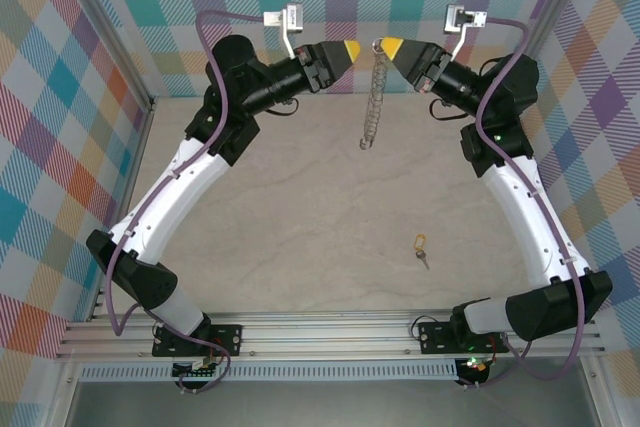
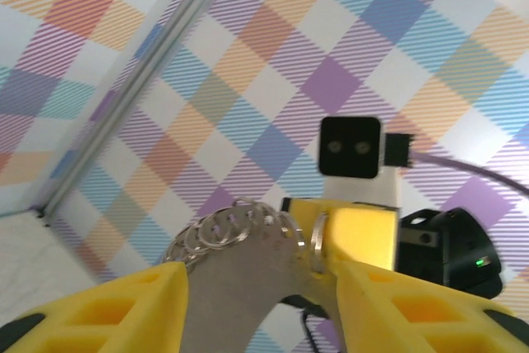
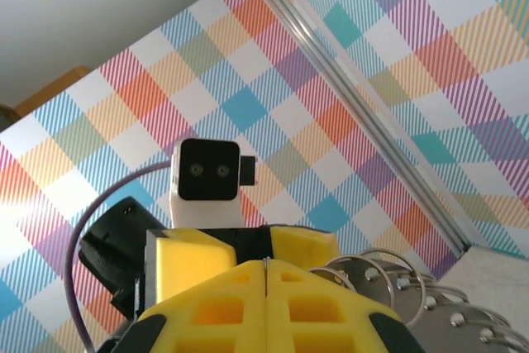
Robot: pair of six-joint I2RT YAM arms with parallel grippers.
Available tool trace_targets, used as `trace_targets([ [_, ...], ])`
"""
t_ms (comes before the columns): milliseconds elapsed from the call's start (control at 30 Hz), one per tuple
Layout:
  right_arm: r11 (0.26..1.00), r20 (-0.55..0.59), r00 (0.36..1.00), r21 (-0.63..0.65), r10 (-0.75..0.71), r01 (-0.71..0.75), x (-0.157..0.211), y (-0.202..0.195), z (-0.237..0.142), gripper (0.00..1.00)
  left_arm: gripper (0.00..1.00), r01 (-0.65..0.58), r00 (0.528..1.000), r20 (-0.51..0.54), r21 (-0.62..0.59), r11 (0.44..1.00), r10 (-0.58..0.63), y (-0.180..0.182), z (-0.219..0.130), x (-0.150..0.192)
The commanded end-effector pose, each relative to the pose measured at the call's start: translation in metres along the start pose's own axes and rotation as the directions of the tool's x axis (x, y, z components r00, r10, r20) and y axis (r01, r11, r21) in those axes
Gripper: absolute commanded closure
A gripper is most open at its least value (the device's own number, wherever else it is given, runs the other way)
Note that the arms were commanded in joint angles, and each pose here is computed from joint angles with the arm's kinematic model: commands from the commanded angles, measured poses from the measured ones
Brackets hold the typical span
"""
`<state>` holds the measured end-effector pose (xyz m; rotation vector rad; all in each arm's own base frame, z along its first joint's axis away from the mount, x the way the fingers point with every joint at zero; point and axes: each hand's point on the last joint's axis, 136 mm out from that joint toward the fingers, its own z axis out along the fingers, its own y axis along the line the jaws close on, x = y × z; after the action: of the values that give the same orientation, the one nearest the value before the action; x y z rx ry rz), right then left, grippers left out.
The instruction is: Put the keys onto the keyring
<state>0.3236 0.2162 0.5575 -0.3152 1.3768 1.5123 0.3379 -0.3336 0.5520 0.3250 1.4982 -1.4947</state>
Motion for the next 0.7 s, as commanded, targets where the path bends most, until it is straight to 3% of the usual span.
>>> trace_targets([
  [0, 0.997, 0.082, 0.996, -0.059, -0.035, 0.039, -0.018, 0.024, -0.003, 1.00, 0.51, 0.025, 0.998, 0.056, 0.130, 0.991, -0.032, -0.029, -0.003, -0.019],
  [667, 0.996, 0.054, 0.998, -0.092, 0.025, -0.020, -0.007, 0.018, 0.010, 1.00, 0.53, 0.040, 0.999, 0.022, 0.138, 0.990, -0.044, -0.026, 0.008, -0.009],
])
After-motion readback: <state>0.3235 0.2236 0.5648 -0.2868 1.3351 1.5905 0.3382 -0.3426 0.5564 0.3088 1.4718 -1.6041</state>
